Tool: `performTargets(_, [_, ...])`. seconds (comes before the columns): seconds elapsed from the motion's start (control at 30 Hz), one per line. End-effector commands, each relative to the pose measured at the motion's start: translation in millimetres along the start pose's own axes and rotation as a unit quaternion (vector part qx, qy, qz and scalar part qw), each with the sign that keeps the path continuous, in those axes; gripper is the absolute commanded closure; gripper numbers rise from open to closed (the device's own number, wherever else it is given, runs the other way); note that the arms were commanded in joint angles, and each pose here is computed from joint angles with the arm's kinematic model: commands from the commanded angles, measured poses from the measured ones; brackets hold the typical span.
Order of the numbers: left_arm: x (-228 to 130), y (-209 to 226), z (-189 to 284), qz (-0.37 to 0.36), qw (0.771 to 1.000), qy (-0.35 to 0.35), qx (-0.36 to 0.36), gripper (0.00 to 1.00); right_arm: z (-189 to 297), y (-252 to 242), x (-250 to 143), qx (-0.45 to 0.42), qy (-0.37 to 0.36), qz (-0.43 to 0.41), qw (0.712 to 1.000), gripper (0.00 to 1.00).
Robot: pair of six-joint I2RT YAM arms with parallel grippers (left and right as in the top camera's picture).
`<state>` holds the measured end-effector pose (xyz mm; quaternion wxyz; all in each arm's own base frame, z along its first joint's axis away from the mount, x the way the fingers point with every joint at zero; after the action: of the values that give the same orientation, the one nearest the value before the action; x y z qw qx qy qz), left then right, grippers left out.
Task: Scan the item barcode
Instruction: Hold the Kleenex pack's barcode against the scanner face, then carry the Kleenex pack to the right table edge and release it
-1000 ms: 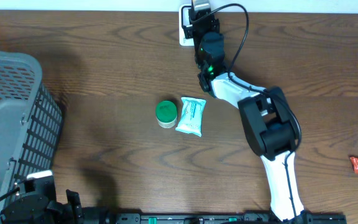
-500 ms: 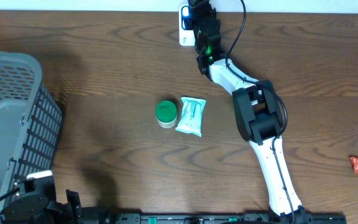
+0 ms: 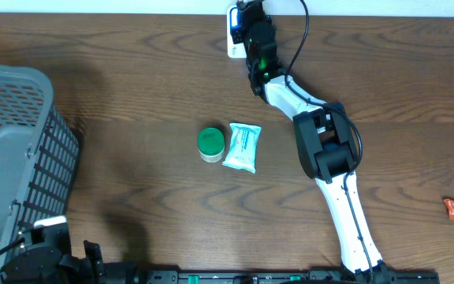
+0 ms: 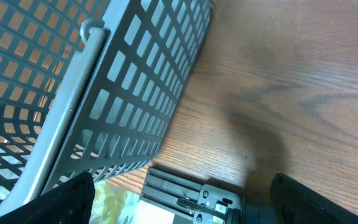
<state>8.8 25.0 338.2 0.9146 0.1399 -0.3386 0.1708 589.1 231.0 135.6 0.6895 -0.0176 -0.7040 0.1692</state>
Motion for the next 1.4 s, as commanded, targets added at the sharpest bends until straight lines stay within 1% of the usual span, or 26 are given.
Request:
performTargets(0.0, [-1,1,1,0.000,1.000,-0.002,0.005,0.10,-2,2,7,0.002,-0.009,-0.010,1.000,0.91])
performTargets(0.13, [-1,1,1,0.000,1.000,-0.002,0.005,0.10,2,2,41,0.002,-0.035,-0.015,0.999,0.91])
performTargets(0.3, [-1,1,1,0.000,1.000,-0.002,0.005,0.10,17,-8,102,-0.004,-0.012,-0.008,1.000,0.91])
performTargets(0.33, [-1,1,1,0.000,1.000,-0.002,0.004,0.10,29,-19,128,-0.004,0.018,0.003,1.000,0.96])
performTargets(0.4, [-1,1,1,0.000,1.000,-0.002,0.005,0.10,45,-31,150,-0.011,0.067,0.015,0.998,0.99])
performTargets(0.53, [-1,1,1,0.000,1.000,-0.002,0.005,0.10,87,-71,184,-0.072,0.170,0.047,0.982,0.98])
performTargets(0.57, [-1,1,1,0.000,1.000,-0.002,0.005,0.10,101,-85,191,-0.102,0.198,0.059,0.973,0.97])
performTargets(0.63, [-1,1,1,0.000,1.000,-0.002,0.005,0.10,124,-113,200,-0.161,0.244,0.080,0.953,0.98])
performTargets(0.73, [-1,1,1,0.000,1.000,-0.002,0.005,0.10,158,-163,204,-0.238,0.314,0.109,0.913,0.98])
performTargets(0.83, [-1,1,1,0.000,1.000,-0.002,0.005,0.10,181,-210,190,-0.271,0.381,0.118,0.876,0.97])
performTargets(0.9, [-1,1,1,0.000,1.000,-0.002,0.005,0.10,193,-241,175,-0.297,0.417,0.101,0.853,0.98])
performTargets(1.0, [-1,1,1,0.000,1.000,-0.002,0.005,0.10,211,-289,145,-0.351,0.455,0.036,0.818,0.98])
performTargets(1.07, [-1,1,1,0.000,1.000,-0.002,0.005,0.10,224,-315,122,-0.371,0.474,-0.010,0.799,0.98])
performTargets(1.2, [-1,1,1,0.000,1.000,-0.002,0.005,0.10,252,-358,68,-0.396,0.514,-0.081,0.757,0.98])
performTargets(1.23, [-1,1,1,0.000,1.000,-0.002,0.005,0.10,263,-370,46,-0.402,0.527,-0.101,0.742,0.97])
performTargets(1.37, [-1,1,1,0.000,1.000,-0.002,0.005,0.10,295,-390,-19,-0.403,0.559,-0.149,0.710,0.95])
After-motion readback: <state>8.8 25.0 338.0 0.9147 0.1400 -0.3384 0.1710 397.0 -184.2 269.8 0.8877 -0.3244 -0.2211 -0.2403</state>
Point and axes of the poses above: each gripper's point midway between its finger pads, its own z axis back along the fingers, its own y axis along the line the jaws close on, x = y × z, the point moved 10 cm from there along z, back along the fingers, and after that the axes turned 12 degrees about z, right-handed, at the moved point
